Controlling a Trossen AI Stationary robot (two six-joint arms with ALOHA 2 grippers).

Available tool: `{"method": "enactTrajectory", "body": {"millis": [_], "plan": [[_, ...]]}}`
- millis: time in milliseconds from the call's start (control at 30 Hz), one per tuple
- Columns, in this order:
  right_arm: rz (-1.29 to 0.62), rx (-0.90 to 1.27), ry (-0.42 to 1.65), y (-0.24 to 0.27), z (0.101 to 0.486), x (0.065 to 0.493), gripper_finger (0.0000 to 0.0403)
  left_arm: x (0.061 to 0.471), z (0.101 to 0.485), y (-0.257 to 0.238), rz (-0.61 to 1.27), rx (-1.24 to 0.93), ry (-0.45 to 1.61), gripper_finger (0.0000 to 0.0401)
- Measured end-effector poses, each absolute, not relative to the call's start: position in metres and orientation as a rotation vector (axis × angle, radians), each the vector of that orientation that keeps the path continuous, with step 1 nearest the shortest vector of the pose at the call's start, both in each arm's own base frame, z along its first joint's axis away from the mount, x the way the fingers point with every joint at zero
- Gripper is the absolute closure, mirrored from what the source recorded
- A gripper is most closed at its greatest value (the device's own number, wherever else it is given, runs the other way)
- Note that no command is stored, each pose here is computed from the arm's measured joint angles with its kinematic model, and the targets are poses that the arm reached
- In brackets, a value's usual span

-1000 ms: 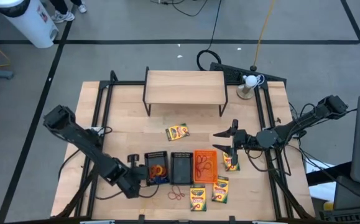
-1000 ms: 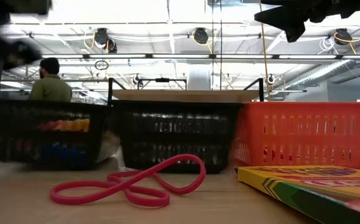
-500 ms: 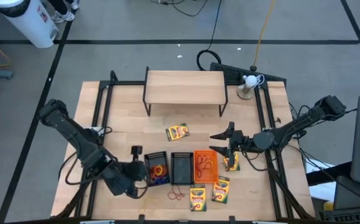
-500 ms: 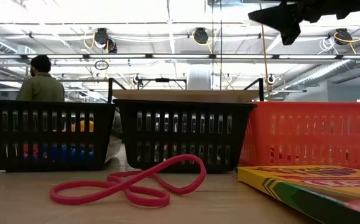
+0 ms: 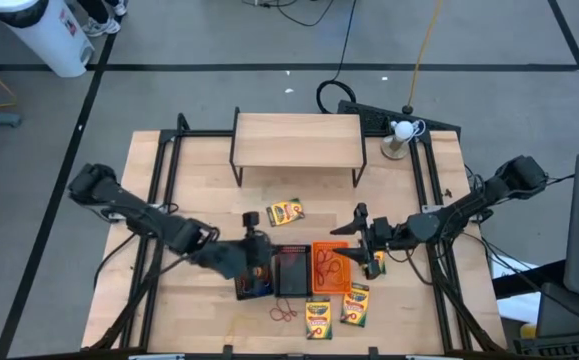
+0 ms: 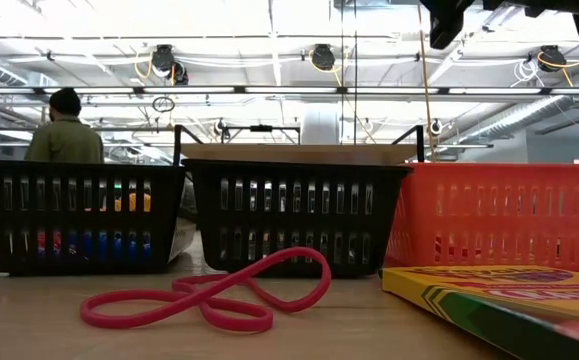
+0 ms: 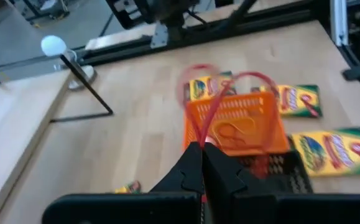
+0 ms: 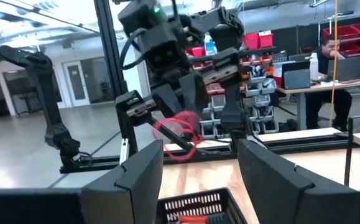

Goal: Pick & Place Office Desk Supplies
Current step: Put the red rubber band into the orange bin

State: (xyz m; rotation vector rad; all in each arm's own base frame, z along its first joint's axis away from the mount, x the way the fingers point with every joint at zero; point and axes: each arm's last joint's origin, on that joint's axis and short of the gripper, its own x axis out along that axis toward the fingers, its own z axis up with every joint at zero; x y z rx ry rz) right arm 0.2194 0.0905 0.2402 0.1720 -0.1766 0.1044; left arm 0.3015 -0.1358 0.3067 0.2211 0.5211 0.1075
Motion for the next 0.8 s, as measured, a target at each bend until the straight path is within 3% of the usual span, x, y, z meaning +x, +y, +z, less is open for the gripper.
{"method": "enactTrajectory", "body": {"millis": [467, 800], "plan": [[0.103, 0.150, -0.159, 0.091, 0.239, 0.220, 0.0206, 0.333, 0.320, -0.107, 0.033, 0.143, 0.334, 0.0401], [0.102, 0.162, -0.111, 0.091, 0.234, 0.220, 0.0206, 0.367, 0.300, -0.102, 0.012, 0.121, 0.236, 0.0401]]}}
